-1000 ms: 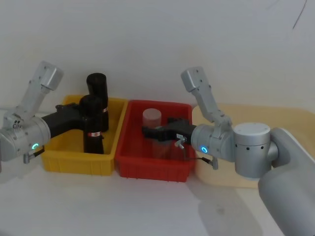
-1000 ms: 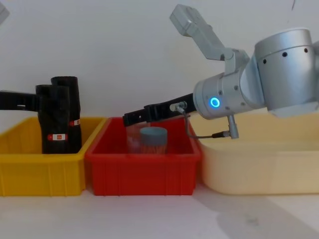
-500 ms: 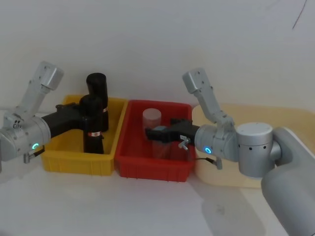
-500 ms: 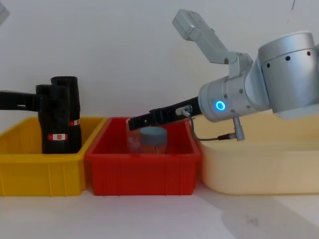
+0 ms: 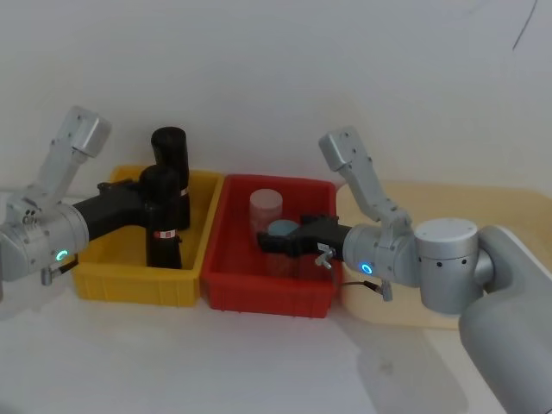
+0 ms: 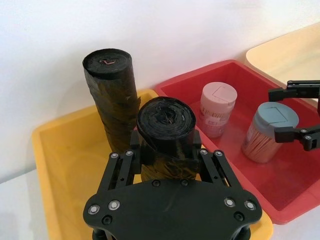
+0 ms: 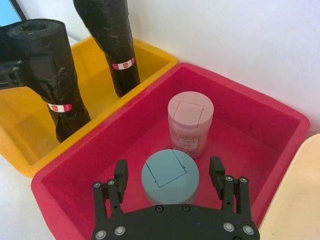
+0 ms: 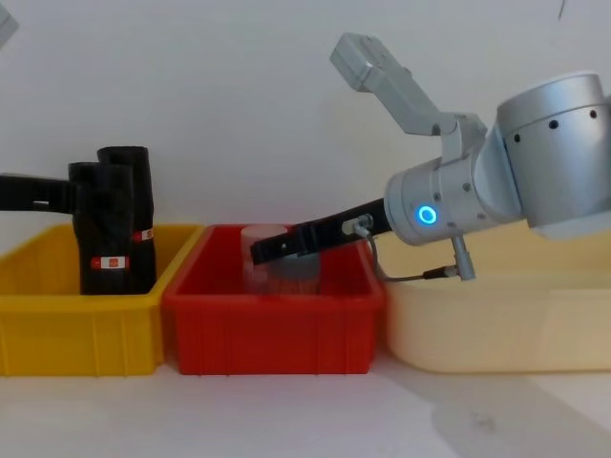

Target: Pick up the garbage bag with the one hand and transfer it to the other hand.

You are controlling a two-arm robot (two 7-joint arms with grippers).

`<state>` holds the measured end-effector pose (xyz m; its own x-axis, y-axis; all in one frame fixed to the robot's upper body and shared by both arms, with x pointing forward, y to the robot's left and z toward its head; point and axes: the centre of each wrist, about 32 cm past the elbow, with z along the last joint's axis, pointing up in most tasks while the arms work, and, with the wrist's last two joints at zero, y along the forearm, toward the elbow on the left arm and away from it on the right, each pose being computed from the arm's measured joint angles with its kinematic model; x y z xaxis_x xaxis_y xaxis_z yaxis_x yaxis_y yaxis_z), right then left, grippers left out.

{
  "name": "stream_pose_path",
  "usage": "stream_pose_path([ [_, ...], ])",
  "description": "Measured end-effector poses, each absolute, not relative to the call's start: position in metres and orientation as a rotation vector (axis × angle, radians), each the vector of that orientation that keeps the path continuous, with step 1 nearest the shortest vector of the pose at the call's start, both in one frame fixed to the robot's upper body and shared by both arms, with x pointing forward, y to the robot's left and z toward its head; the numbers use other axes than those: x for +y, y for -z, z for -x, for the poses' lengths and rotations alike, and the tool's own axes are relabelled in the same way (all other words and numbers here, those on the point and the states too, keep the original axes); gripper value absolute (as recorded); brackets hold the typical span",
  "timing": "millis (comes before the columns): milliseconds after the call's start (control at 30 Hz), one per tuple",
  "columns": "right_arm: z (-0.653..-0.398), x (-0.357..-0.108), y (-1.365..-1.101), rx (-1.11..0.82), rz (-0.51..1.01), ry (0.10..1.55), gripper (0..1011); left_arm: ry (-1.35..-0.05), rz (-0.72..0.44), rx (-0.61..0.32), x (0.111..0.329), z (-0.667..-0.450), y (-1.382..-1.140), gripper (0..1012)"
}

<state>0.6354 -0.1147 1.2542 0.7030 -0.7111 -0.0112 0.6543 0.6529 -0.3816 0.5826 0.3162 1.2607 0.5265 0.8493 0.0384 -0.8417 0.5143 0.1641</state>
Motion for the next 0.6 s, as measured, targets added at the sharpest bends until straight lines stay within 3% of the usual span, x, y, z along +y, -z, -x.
stream_pose_path([
  [233,-0.6356,-0.1150,-1.2523,0.165,0.368,0.775,995,-1.017,-0.170,0.049,0.3162,-0.5826,-1.2607,508],
  [600,-0.6358,-0.1153,-1.2509,0.165,0.369,0.773,742,-1.017,-0.170,0.049,0.3162,-0.5826,-1.2607,508],
])
